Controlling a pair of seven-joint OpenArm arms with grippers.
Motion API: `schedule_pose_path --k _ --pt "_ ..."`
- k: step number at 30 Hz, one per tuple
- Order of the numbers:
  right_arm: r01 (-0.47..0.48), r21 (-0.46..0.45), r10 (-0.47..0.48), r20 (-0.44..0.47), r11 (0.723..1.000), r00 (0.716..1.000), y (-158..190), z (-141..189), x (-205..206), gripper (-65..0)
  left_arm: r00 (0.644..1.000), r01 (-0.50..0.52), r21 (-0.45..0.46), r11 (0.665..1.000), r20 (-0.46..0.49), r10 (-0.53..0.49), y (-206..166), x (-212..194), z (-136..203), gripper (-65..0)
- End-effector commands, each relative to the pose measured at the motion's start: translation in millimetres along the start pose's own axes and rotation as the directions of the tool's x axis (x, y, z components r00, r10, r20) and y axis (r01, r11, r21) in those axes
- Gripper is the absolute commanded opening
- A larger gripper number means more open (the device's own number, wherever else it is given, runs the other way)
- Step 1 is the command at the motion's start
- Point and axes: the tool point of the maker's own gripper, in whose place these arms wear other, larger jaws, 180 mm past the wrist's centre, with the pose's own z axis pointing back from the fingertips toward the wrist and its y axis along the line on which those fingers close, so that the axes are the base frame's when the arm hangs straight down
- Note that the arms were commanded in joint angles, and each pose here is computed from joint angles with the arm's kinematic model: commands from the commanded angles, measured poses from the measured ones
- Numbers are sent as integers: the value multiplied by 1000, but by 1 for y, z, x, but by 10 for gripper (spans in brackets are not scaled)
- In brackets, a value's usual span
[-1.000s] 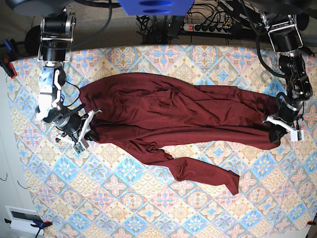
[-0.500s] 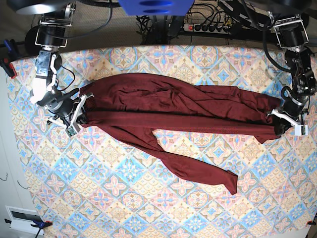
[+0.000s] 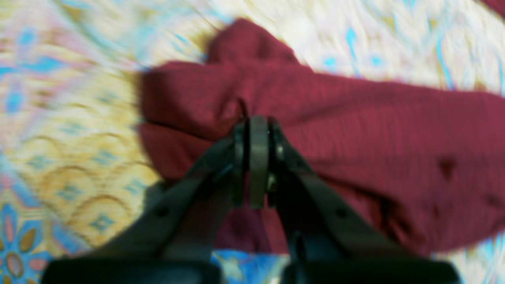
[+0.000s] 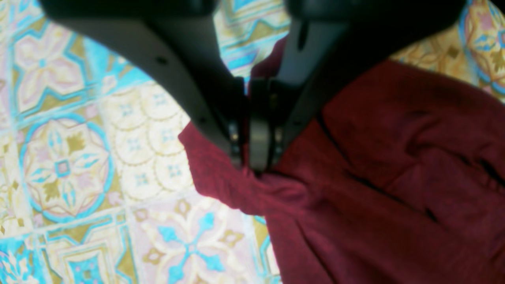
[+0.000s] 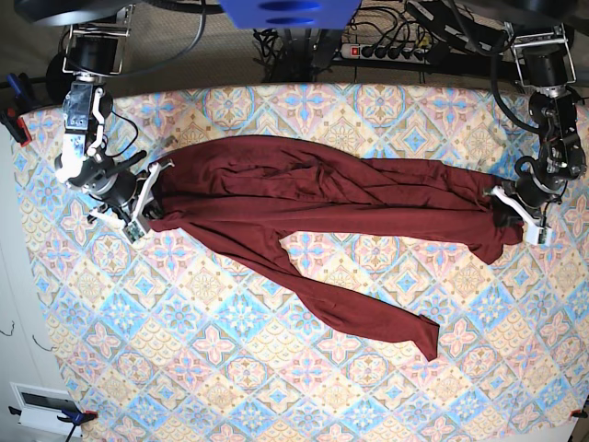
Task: Layout the t-shirt on the table in an organized manner, then fold the t-shirt properly
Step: 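Lift the hem with both grippers and pull it toward the collar, then drag the held hem corner with the right gripper across the shirt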
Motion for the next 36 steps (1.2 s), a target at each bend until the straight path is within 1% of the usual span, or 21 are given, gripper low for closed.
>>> schedule_pose_path --k 1,3,5,7,9,12,14,15,17,19,22,24,28,31,33,36 --pt "-14 -21 14 20 1000 1000 -8 6 7 -647 999 38 24 999 18 -39 12 14 9 -650" --pt "-12 -17 12 12 1000 1000 -6 6 3 -647 998 56 10 998 -6 -56 6 7 6 -650" --pt "-9 -13 9 4 1000 1000 -4 6 -1 -643 996 83 10 997 -30 -82 8 4 7 -650" --pt "-8 -11 8 -1 1000 1000 -3 6 -3 -630 994 96 12 995 -57 -96 12 -4 11 -613" --pt "-8 -11 8 -1 1000 1000 -3 6 -3 -587 994 95 16 995 -62 -94 14 -6 13 -566" --pt "-8 -14 8 -1 1000 1000 -4 6 -3 -483 994 92 15 996 -57 -91 14 -4 14 -501" --pt "-4 -20 4 3 1000 1000 -6 7 -3 -432 998 55 1 999 -29 -55 13 1 15 -475" --pt "-5 -22 6 8 1000 1000 -7 7 0 -418 1000 23 -2 1000 -1 -23 14 8 17 -466" --pt "-7 -24 7 12 1000 1000 -8 7 2 -400 994 -68 -14 998 87 69 21 27 26 -454" --pt "-6 -25 6 14 1000 1000 -9 8 2 -396 975 -145 -40 989 162 149 25 44 34 -444" --pt "-8 -28 9 20 1000 1000 -10 8 5 -398 946 -221 -98 970 221 238 23 58 40 -429" --pt "-22 -43 25 58 999 998 -17 8 25 -399 937 -252 -132 959 215 276 19 61 41 -404" --pt "-43 -72 53 135 996 989 -29 9 64 -399 913 -288 -211 934 234 335 3 82 35 -345" --pt "-53 -47 62 202 997 977 -18 1 98 -398 907 -297 -236 925 233 351 -6 88 29 -317" --pt "-65 -23 69 240 998 968 -8 -6 118 -397 902 -307 -250 918 231 364 -11 87 26 -311" --pt "-54 16 47 269 998 962 1 -20 141 -396 895 -322 -267 908 227 384 -18 84 21 -313"
